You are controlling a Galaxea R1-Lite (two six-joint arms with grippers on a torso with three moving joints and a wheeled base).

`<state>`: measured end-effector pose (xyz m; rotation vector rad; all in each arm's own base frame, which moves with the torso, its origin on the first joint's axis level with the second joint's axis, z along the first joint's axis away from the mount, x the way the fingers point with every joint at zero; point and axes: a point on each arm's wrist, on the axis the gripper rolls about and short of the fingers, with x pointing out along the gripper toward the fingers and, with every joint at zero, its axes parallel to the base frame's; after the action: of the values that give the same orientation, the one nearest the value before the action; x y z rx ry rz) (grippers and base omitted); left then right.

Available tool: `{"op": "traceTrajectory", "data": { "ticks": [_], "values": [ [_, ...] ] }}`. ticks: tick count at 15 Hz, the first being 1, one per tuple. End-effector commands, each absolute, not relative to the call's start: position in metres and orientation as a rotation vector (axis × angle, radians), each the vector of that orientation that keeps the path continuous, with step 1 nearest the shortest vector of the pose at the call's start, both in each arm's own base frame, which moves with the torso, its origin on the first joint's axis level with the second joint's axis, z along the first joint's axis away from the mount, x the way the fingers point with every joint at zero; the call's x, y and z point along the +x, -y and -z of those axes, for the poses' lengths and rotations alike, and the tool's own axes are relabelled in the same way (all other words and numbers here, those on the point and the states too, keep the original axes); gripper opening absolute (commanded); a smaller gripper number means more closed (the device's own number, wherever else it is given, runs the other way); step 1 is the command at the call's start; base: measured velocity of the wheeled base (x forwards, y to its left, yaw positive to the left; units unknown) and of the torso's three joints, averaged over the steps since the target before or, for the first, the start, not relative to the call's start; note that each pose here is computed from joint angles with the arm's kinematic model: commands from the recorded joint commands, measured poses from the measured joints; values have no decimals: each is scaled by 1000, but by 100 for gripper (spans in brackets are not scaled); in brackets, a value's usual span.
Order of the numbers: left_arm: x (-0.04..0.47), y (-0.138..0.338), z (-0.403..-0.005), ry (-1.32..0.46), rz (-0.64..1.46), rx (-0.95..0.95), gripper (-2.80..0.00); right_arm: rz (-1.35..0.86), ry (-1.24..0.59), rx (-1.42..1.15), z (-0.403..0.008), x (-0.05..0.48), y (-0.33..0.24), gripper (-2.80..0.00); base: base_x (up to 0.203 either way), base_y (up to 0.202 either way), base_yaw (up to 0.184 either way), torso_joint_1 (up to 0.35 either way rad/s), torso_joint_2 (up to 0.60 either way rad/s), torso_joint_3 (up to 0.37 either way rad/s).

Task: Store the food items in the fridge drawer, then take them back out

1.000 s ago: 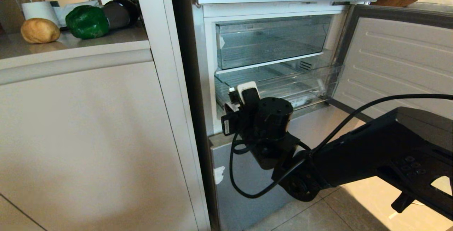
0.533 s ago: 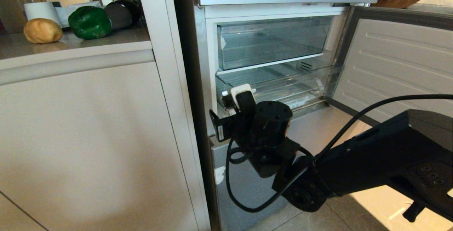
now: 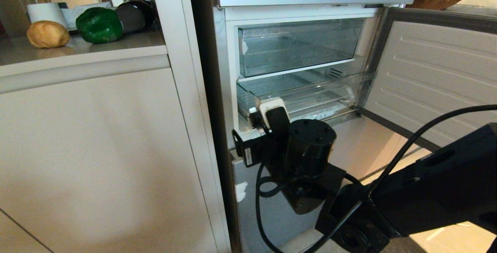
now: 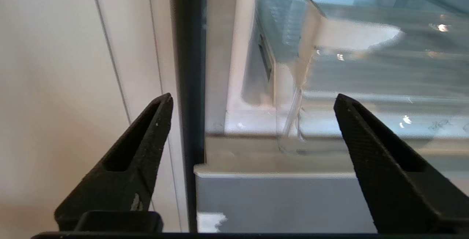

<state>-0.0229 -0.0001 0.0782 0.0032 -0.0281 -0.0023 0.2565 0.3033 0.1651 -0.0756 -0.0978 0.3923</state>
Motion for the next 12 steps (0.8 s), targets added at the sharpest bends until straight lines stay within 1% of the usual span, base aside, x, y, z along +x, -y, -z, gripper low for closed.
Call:
{"op": "traceTrajectory", "data": {
  "ticks": [1, 2, 7, 8, 12],
  "values": [
    [-22, 0, -75, 18, 3, 3, -280, -387, 98, -73, -168, 248, -298, 0, 0, 0, 0, 0, 0, 0],
    [-22, 0, -75, 18, 3, 3, -280, -377, 92, -76, -167, 244, -294, 0, 0, 0, 0, 0, 0, 0],
    [-22, 0, -75, 18, 3, 3, -280, -363, 147, -19, -196, 219, -265, 0, 0, 0, 0, 0, 0, 0],
    [-22, 0, -75, 18, 3, 3, -280, -363, 153, -13, -198, 213, -258, -280, 0, 0, 0, 0, 0, 0],
    [-22, 0, -75, 18, 2, 3, -280, -326, 221, 53, -226, 196, -229, -280, 0, 0, 0, 0, 0, 0]
  ]
}}
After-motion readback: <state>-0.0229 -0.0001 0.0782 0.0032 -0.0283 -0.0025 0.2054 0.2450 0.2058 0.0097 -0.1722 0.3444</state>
